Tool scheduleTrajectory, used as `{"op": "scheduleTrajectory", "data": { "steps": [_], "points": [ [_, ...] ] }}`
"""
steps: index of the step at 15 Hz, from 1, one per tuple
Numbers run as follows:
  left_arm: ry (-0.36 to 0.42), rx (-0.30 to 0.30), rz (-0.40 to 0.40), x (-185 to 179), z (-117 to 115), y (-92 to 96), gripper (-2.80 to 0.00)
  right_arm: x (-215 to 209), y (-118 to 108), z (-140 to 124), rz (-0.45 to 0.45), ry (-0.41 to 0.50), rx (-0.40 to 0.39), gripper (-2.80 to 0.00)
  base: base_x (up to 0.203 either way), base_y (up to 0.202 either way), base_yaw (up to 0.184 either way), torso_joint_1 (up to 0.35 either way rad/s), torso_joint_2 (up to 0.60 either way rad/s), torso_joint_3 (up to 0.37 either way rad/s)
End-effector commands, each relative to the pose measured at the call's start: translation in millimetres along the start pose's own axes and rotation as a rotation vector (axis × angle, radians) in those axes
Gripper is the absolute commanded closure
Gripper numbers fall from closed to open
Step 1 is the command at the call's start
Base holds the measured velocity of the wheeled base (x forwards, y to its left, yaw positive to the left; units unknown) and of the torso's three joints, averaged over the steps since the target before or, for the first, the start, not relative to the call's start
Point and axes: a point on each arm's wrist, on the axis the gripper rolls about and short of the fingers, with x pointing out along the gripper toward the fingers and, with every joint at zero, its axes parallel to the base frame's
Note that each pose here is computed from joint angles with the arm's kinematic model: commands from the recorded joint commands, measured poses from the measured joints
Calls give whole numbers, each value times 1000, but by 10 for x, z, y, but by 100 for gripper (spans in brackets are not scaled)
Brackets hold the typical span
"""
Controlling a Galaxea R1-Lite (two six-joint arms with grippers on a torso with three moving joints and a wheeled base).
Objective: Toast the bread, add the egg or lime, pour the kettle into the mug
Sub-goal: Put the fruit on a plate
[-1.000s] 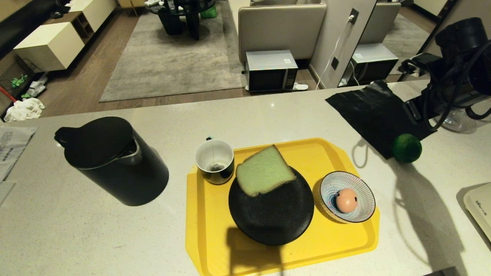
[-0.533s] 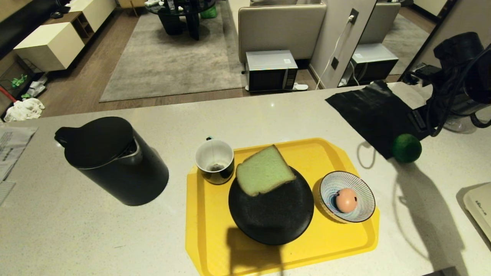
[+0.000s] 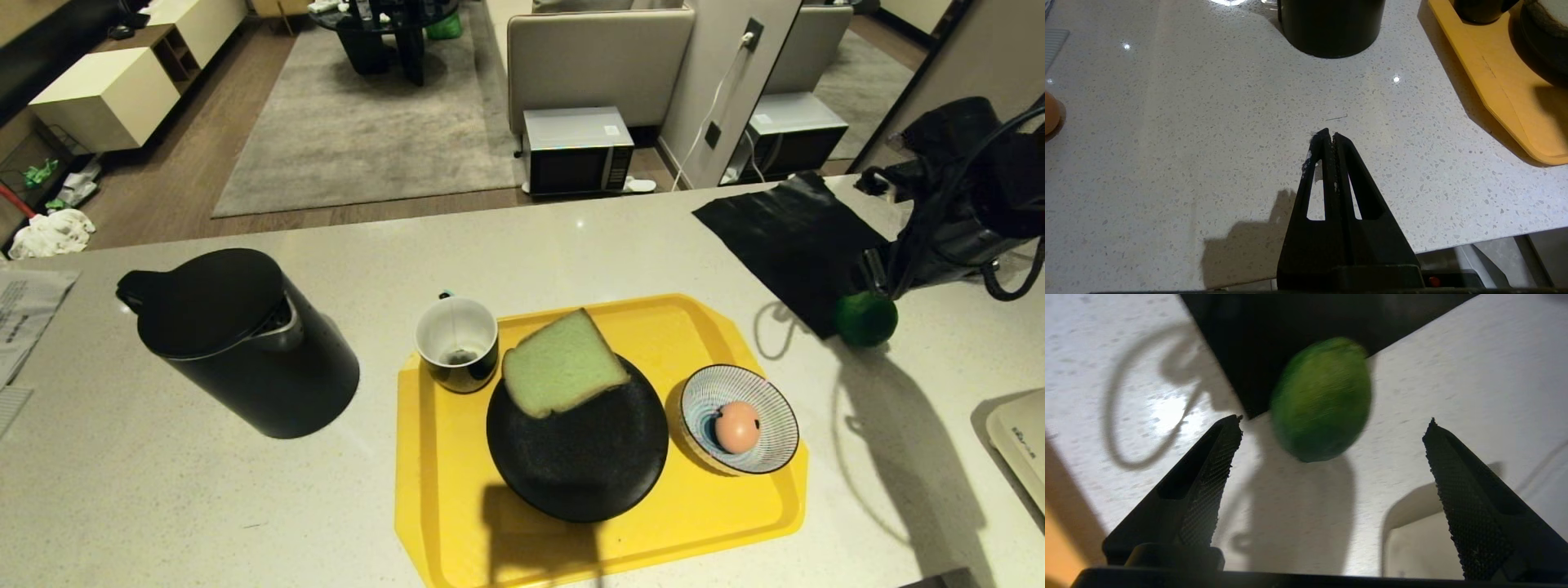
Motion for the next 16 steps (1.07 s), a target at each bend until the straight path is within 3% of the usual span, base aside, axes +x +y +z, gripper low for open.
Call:
{"op": "scheduleTrajectory", "data": {
  "steps": [1, 16],
  "points": [
    [-1, 0, 1, 0, 0, 0, 0, 46, 37, -28, 69, 37, 28, -280, 0, 0, 0, 0, 0, 0],
    [-1, 0, -1, 0, 0, 0, 0, 442, 49, -36, 3, 106, 43, -280, 0, 0, 0, 0, 0, 0]
  ]
}}
